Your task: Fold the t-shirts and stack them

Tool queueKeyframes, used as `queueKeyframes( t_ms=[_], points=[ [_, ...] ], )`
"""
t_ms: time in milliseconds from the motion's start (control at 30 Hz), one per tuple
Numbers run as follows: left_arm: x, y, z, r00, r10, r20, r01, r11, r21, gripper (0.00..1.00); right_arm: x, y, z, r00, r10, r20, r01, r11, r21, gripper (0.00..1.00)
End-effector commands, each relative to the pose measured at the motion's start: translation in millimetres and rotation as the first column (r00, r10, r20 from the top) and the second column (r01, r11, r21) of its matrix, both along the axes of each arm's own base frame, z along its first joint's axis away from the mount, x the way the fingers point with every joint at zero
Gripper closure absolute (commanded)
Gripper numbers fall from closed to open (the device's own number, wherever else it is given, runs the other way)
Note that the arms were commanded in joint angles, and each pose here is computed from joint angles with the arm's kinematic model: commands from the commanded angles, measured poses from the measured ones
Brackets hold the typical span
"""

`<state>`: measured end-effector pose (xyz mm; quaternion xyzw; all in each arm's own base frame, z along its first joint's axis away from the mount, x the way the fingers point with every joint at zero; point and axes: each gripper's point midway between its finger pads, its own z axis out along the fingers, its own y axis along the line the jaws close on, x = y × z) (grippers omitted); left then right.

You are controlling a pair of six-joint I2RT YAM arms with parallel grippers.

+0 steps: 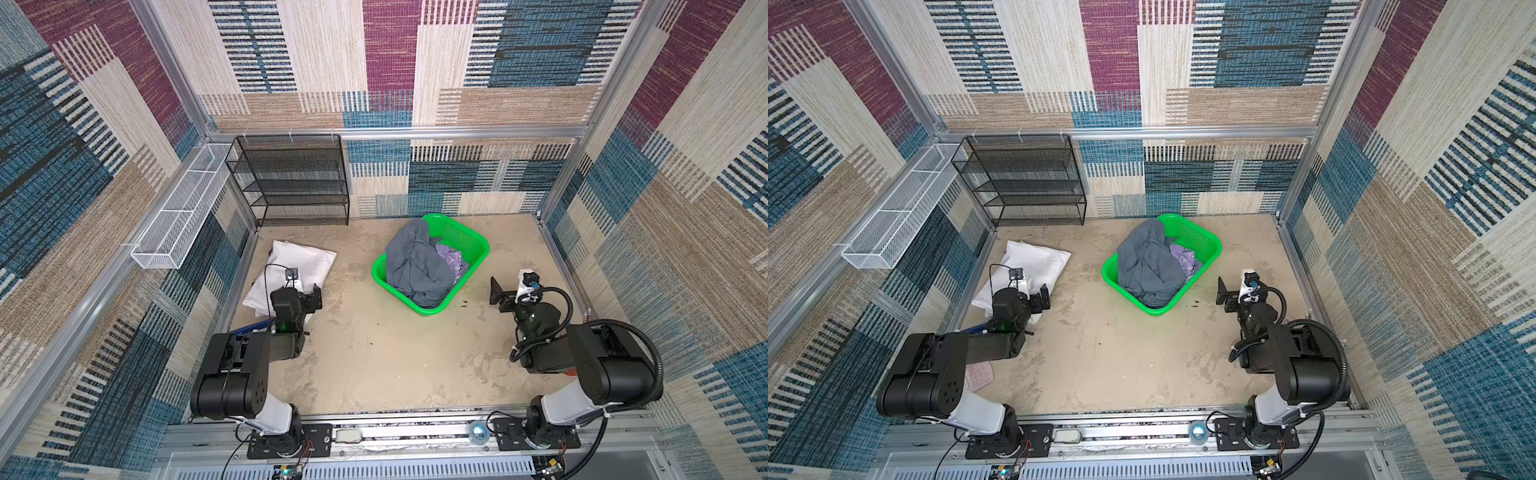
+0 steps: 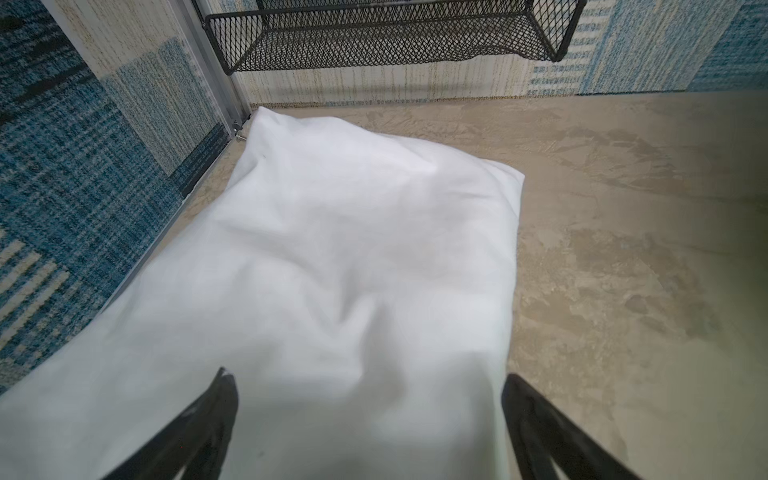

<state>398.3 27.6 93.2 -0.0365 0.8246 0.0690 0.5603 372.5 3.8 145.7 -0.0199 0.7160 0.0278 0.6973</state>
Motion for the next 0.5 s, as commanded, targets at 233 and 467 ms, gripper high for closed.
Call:
queueKeyframes(
  t_ms=[233,467],
  points=[
    [2.6,-1.4,3.1,1.0,0.004,0.013,-0.004,0.999,-0.034,0.01,0.4,2.4,3.8,1.0,0.013,0.015,-0.013,1.0,0.007,0.01],
    [2.4,-1.6,2.6,1.0,0.003,0.011,-0.003,0.999,-0.034,0.01,0.4,2.2,5.0,1.0,0.012,0.019,-0.012,1.0,0.007,0.01]
  ],
)
